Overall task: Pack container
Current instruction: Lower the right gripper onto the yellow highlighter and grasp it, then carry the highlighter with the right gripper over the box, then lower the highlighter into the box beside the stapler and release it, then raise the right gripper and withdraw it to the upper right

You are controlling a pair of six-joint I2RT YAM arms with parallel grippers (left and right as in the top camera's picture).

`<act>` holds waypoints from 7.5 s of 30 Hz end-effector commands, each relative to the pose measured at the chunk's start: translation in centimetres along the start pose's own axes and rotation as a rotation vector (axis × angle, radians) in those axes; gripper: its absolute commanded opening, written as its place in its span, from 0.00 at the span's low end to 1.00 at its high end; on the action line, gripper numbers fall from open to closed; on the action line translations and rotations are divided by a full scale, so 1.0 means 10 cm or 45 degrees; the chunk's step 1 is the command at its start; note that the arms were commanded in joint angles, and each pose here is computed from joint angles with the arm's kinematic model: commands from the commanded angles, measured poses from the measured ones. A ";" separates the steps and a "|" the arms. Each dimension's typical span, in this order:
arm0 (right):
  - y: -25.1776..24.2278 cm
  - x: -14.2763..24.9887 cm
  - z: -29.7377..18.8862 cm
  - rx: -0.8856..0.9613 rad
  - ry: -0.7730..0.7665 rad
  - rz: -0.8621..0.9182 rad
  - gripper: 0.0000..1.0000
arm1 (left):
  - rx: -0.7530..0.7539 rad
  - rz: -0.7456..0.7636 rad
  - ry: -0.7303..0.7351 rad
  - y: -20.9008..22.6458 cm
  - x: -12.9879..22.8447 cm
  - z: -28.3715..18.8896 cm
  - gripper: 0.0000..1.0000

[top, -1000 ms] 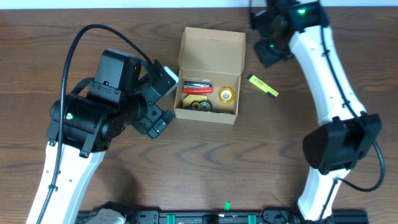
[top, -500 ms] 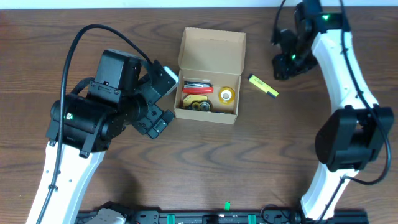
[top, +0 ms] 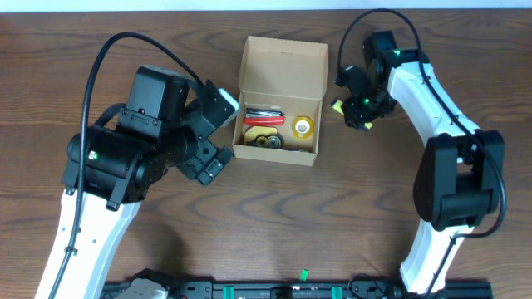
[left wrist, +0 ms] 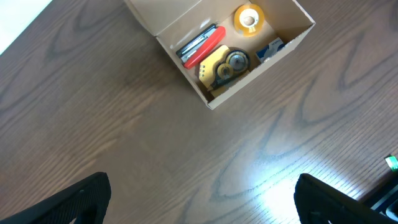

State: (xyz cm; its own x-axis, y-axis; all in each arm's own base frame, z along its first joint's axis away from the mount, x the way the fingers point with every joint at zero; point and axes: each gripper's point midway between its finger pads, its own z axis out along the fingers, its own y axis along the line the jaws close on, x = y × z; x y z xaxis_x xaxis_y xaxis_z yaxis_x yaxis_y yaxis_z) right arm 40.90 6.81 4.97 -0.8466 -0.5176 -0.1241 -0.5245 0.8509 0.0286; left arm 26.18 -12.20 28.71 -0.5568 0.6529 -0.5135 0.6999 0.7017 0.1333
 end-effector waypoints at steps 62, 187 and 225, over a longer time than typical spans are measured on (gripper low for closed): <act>-0.16 -0.02 0.61 0.111 -0.096 -0.022 0.38 | -0.018 0.013 -0.027 0.03 -0.05 -0.08 0.95; 1.64 -1.14 0.19 -0.041 -0.448 -1.236 0.19 | -0.018 0.013 -0.027 0.03 -0.05 -0.08 0.95; 0.81 -1.03 -1.67 0.254 -0.674 -0.550 0.01 | -0.018 0.013 -0.027 0.03 -0.05 -0.08 0.95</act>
State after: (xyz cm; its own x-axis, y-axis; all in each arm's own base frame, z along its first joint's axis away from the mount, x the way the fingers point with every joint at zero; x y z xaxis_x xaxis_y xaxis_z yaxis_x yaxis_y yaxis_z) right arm 42.75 21.96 22.55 -0.1932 -0.8055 -0.5602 -0.8411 0.4300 -0.3282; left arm 26.18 -12.21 28.71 -0.5565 0.6528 -0.5140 0.7000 0.7016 0.1331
